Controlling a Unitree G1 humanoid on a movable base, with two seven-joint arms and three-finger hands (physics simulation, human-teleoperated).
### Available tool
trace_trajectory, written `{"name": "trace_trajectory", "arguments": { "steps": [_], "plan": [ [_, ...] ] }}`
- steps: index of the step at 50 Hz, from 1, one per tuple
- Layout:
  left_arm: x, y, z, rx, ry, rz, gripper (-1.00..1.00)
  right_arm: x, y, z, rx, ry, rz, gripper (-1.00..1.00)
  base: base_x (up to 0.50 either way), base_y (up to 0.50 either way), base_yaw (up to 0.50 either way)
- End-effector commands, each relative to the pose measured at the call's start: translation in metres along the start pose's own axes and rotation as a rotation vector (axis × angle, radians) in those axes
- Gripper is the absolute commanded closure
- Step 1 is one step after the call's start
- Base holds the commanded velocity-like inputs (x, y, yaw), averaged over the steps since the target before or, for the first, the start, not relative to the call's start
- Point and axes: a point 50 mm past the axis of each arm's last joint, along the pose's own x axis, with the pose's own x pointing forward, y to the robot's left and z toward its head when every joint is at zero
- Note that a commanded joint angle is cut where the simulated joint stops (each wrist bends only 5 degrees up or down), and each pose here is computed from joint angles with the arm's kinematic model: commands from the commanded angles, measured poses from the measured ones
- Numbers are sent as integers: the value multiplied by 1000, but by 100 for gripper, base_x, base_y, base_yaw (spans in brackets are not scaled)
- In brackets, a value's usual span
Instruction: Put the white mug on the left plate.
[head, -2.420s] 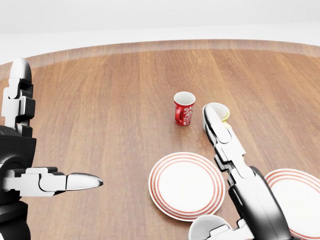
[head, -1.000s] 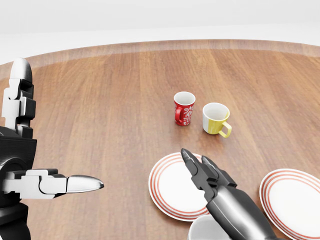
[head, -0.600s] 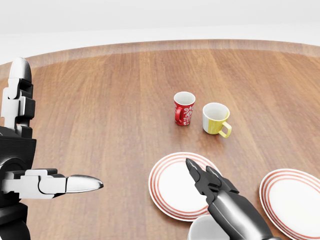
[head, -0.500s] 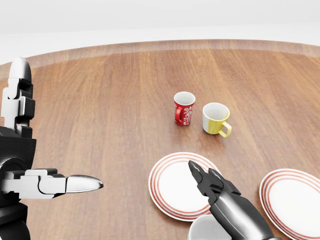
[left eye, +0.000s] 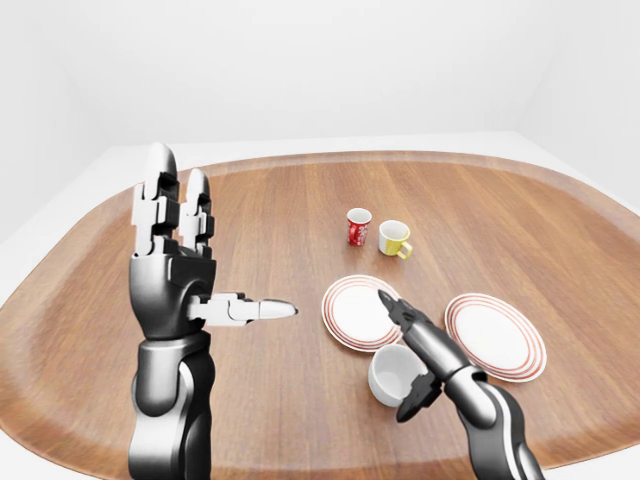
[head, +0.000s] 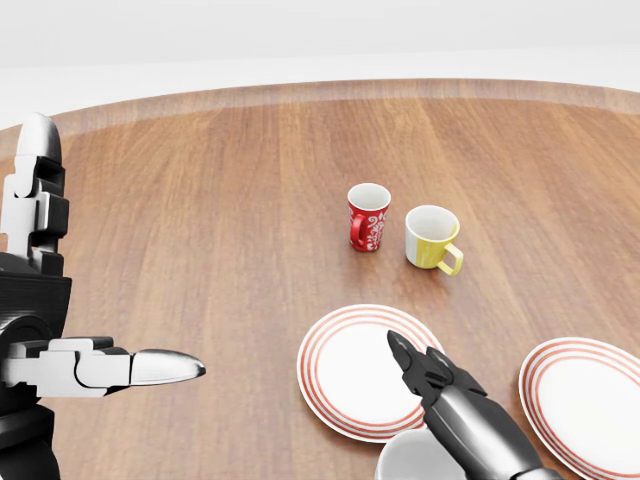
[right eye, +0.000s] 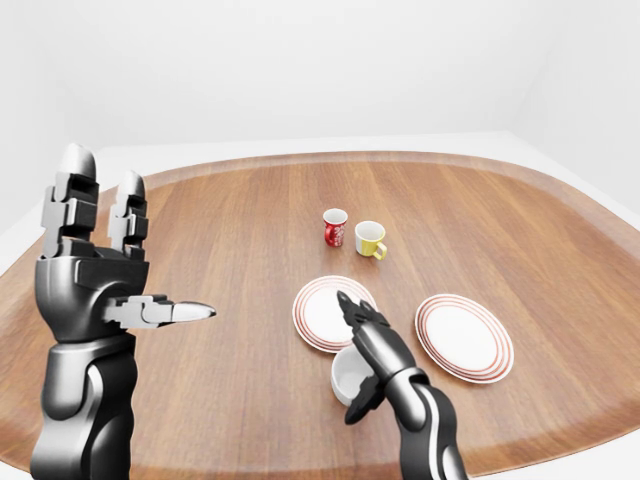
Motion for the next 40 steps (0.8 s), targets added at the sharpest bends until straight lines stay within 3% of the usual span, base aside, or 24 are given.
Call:
{"name": "trace_trajectory", "arguments": {
  "steps": [1, 21, 40],
  "plan": [
    [0, 0, 0, 0, 0, 0, -100, 7, 3, -3, -4, 14, 1, -100, 0, 0, 0],
    [0, 0, 0, -2, 1, 1, -100, 13, 22, -13, -10, 60, 46, -100, 0, 0, 0],
    [-1, 0, 0, -2, 0, 0, -100, 14, 19, -21, -39, 99, 50, -100, 0, 0, 0]
  ]
}}
